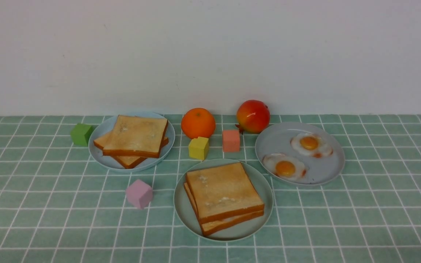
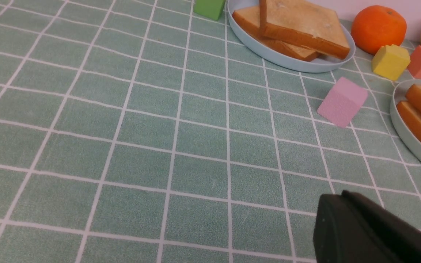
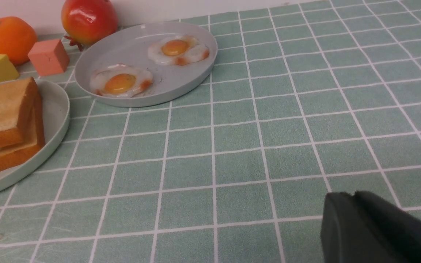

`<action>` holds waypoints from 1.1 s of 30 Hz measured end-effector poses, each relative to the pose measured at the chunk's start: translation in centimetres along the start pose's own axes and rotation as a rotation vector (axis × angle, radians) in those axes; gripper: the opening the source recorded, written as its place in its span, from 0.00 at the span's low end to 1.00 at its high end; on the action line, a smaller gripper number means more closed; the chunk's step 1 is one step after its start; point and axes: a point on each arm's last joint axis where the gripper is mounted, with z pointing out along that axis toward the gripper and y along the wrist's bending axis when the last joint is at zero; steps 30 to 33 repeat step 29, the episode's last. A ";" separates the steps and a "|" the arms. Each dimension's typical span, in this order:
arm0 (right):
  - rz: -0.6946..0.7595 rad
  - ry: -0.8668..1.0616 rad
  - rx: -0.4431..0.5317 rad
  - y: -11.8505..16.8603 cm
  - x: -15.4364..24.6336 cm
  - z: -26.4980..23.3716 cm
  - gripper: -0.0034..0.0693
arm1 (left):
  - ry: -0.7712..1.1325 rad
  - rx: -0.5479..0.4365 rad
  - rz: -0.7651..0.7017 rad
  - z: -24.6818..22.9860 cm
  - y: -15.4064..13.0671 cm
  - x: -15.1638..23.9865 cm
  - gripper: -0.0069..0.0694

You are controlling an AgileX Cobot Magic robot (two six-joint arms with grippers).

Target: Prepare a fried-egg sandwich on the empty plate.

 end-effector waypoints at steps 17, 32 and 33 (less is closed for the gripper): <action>0.000 0.000 0.000 0.0 0.0 0.0 0.12 | 0.000 0.000 0.001 0.0 0.0 0.0 0.11; 0.000 0.000 0.000 0.0 0.0 0.0 0.15 | 0.000 0.000 0.001 0.0 0.0 0.0 0.12; 0.000 0.000 0.000 0.0 0.0 0.0 0.15 | 0.000 0.000 0.001 0.0 0.0 0.0 0.12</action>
